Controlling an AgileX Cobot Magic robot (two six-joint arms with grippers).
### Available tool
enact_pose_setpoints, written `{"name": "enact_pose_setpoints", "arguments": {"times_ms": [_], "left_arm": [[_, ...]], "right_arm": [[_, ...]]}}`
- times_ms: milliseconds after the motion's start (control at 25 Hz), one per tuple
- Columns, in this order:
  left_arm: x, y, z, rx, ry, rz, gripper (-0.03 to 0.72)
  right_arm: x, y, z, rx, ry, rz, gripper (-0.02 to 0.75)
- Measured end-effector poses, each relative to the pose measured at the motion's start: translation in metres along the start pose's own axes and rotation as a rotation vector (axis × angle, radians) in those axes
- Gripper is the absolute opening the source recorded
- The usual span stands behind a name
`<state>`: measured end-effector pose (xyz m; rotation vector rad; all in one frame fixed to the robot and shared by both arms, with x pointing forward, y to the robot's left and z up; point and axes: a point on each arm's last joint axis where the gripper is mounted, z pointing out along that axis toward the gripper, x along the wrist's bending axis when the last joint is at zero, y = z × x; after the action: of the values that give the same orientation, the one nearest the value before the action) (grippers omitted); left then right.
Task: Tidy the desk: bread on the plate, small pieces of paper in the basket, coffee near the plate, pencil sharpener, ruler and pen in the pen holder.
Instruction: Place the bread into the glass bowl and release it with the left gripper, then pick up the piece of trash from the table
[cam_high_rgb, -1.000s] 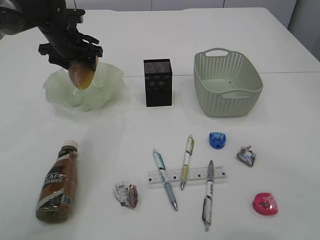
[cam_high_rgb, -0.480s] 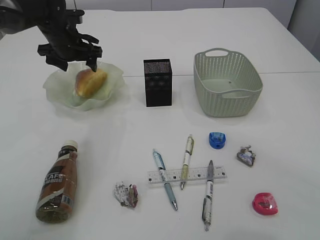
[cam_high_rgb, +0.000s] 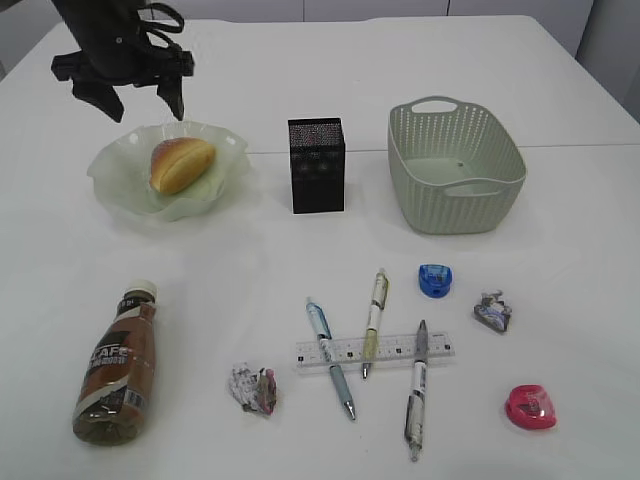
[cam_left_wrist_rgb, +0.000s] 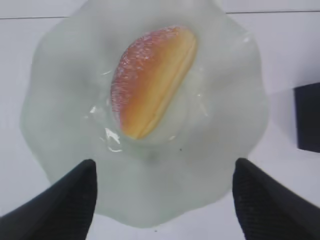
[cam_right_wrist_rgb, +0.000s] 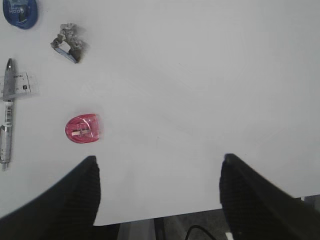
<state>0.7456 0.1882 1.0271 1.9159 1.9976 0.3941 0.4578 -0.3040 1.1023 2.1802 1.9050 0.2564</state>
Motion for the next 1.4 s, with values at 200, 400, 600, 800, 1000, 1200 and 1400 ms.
{"name": "enact_pose_setpoints", "arguments": {"times_ms": [200,400,600,800,1000,1200,1400], "left_arm": [[-0.009,0.001,-0.028,-0.009,-0.114,-0.002,0.587],[-0.009,0.0,-0.062,-0.039,-0.154,0.018,0.585],[-0.005,-0.019,-0.09,-0.004,-0.157,0.043,0.583],[0.002,-0.051,-0.113,0.06,-0.146,0.057,0.565],[0.011,-0.072,-0.155,0.027,-0.154,0.06,0.557],[0.019,-0.089,-0.211,-0.077,-0.179,0.062,0.543],[0.03,-0.124,-0.236,-0.077,-0.179,0.064,0.539]], "right_arm": [[0.004,-0.001,0.0,0.007,0.045,0.015,0.574],[0.007,-0.001,0.0,0.012,0.079,0.027,0.574],[0.007,-0.001,0.0,0.012,0.079,0.027,0.574],[0.007,-0.001,0.0,0.012,0.079,0.027,0.574],[0.01,-0.006,-0.01,-0.014,0.126,0.041,0.574],[0.009,-0.017,-0.028,-0.084,0.153,0.046,0.574],[0.011,-0.024,-0.039,-0.112,0.201,0.056,0.574]]}}
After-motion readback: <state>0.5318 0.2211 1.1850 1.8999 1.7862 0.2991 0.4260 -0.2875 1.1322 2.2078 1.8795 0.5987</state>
